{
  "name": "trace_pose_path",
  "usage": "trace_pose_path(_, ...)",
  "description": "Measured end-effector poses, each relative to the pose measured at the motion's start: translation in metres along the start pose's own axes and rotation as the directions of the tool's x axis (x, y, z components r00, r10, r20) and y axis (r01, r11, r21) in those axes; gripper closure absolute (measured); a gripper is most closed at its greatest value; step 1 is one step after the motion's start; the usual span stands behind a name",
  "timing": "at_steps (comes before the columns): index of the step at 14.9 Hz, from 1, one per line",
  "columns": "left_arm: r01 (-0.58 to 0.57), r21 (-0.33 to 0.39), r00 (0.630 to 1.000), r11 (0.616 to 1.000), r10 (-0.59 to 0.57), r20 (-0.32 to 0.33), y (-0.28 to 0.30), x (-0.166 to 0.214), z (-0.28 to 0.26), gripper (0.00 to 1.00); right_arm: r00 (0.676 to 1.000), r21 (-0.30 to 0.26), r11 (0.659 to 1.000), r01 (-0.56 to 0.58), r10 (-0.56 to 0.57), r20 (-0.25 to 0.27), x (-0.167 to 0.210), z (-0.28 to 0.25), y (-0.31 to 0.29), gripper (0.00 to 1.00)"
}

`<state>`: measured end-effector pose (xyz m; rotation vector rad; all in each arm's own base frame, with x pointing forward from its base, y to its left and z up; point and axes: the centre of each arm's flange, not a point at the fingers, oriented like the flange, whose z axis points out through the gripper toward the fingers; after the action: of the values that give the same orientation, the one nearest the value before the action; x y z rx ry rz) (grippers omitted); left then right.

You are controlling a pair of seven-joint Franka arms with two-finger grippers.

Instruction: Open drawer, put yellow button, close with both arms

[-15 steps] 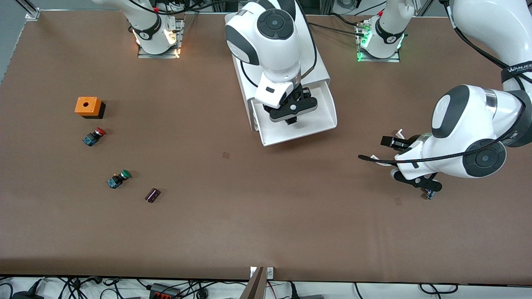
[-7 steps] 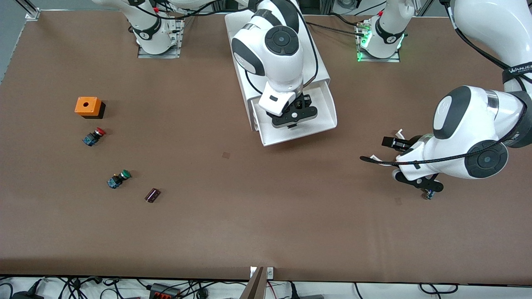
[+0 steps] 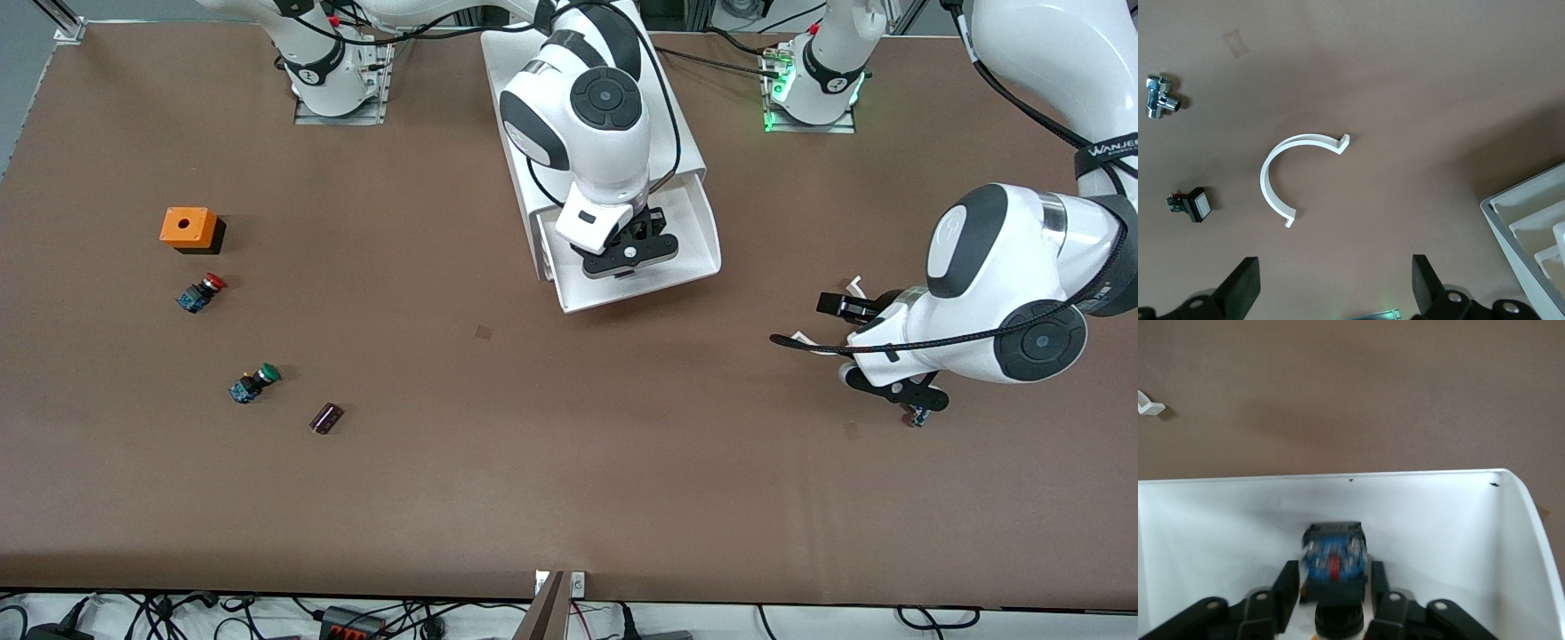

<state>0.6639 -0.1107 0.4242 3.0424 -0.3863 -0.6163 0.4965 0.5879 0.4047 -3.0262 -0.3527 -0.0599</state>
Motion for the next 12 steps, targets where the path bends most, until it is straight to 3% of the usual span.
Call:
trace_pose_path(5, 0.000, 0.000, 1.000, 1.000, 0.000, 0.000, 0.000, 0.000, 0.000, 0.00, 0.997, 0.045, 0.996, -0.077, 0.078, -0.015, 0.005, -0.029, -0.002, 0.00)
trace_pose_path(8, 0.008, 0.000, 1.000, 1.000, -0.008, -0.003, 0.001, 0.000, 0.000, 0.00, 0.988, 0.036, 0.989, -0.147, 0.148, -0.034, 0.030, -0.070, 0.042, 0.00)
trace_pose_path(12, 0.095, -0.002, 0.992, 0.995, -0.095, -0.080, 0.018, 0.009, -0.007, 0.00, 0.979, 0.006, 0.980, -0.197, 0.197, -0.042, 0.086, -0.107, 0.177, 0.00)
